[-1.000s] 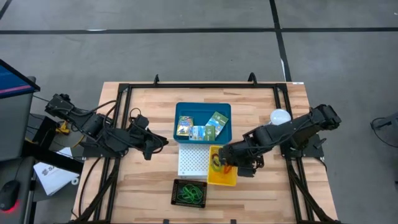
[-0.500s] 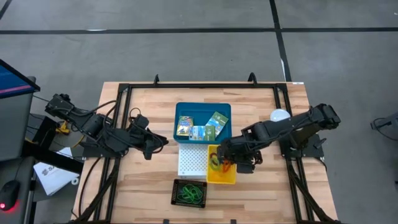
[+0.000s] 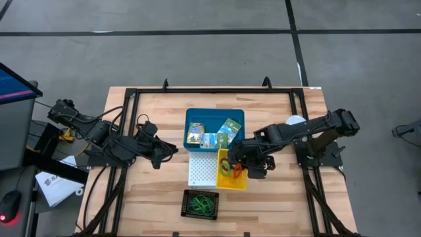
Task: Pick & Place Office Desk Supplies
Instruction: Put the yellow bin on the shelf
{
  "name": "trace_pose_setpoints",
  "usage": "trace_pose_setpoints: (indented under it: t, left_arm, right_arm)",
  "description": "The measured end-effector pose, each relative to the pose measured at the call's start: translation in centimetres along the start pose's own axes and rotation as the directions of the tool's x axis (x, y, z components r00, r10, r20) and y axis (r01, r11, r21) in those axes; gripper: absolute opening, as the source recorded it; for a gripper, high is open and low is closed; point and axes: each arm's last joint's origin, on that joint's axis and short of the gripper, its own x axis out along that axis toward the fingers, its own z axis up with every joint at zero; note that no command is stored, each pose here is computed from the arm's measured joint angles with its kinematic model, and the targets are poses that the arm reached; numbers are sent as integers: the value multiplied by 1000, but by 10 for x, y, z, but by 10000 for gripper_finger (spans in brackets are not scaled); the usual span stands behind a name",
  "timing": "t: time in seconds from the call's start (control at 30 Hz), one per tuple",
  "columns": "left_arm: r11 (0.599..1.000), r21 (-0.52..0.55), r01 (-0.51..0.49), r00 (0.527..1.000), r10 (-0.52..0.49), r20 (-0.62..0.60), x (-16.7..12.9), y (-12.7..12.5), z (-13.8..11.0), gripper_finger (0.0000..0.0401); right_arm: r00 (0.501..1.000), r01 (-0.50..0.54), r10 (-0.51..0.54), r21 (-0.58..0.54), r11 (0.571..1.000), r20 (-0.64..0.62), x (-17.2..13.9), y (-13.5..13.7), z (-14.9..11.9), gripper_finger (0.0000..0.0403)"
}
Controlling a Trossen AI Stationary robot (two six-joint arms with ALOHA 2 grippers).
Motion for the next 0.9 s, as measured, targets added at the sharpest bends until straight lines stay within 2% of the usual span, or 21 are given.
trace_pose_setpoints:
  t: [0.37, 0.9]
  left_arm:
    - [1000, 12, -16, 1000, 16, -8, 0, 2, -1, 106]
    - [999, 24, -20, 1000, 21, -11, 0, 2, -1, 106]
  right_arm:
    - [998, 49, -50, 25, 998, 36, 0, -5, 3, 35]
    - [998, 50, -52, 71, 996, 35, 0, -5, 3, 40]
